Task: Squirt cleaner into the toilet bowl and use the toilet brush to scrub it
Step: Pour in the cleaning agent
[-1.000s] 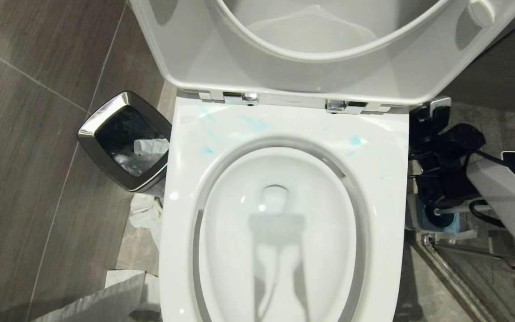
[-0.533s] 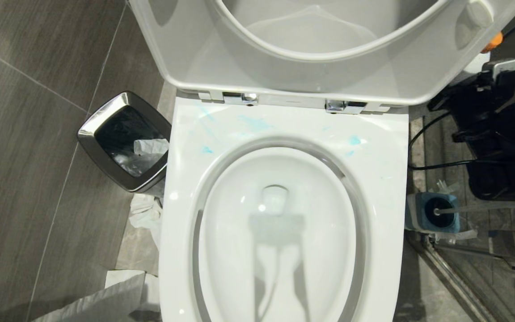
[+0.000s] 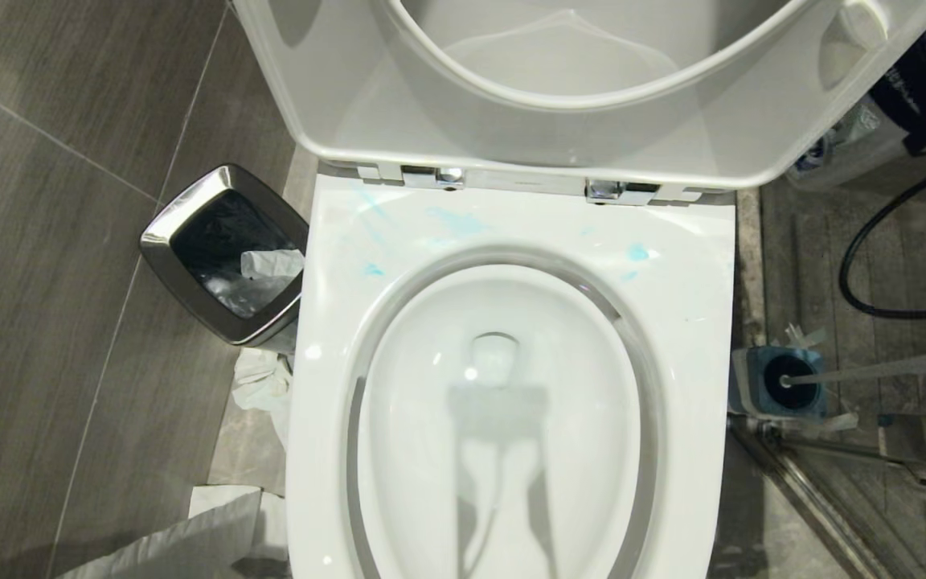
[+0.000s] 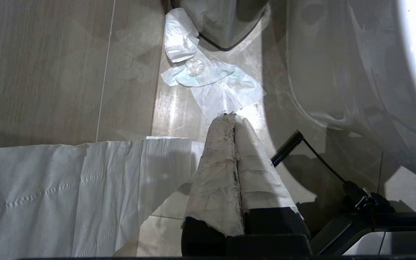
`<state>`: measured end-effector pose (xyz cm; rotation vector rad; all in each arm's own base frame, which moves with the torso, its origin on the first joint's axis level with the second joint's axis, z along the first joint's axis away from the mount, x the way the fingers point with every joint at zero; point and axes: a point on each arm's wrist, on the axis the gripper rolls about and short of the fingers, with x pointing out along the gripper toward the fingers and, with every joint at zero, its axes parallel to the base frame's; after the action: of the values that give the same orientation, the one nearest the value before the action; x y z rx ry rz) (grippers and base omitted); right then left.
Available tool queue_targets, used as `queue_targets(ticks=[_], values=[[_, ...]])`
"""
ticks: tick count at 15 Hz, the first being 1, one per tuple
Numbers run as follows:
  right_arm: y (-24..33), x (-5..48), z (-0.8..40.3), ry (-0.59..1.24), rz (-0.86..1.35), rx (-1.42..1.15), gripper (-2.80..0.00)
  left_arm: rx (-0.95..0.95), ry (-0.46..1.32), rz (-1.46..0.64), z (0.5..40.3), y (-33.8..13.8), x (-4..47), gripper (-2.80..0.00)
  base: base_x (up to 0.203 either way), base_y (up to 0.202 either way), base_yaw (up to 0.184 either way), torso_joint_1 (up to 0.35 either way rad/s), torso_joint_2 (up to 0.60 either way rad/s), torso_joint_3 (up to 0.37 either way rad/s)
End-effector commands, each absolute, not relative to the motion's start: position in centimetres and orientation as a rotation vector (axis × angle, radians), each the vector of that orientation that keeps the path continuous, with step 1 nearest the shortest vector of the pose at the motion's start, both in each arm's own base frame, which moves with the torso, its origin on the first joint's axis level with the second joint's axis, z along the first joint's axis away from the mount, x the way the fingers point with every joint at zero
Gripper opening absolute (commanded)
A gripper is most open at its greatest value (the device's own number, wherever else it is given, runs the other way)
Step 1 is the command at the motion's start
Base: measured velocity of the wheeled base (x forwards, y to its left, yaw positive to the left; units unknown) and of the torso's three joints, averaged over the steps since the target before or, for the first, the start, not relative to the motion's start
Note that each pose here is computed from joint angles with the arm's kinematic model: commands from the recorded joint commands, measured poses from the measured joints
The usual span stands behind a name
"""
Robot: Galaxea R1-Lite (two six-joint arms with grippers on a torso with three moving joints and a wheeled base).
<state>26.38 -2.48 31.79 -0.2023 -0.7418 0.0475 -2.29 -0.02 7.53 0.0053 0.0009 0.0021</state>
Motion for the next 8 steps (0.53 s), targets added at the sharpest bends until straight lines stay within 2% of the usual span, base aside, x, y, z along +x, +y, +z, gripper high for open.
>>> queue_targets(ticks=[1,5,8], values=[[-1.6,18.0,35.0,-0.797,0.046,-0.198,-2.8,0.006,0.003,0.003,7.5,0.0,-2.3,-2.8,0.0,0.0,0.0,0.0,0.0,0.0],[-0.8,11.1,34.4,-0.564,0.059,-0.111,-2.8,0.006,0.003,0.003,7.5,0.0,-2.3,-2.8,0.0,0.0,0.0,0.0,0.0,0.0],[-0.7,9.3,33.1,-0.431,0.058,-0.063,-2.8,0.006,0.003,0.003,7.5,0.0,-2.3,-2.8,0.0,0.0,0.0,0.0,0.0,0.0]])
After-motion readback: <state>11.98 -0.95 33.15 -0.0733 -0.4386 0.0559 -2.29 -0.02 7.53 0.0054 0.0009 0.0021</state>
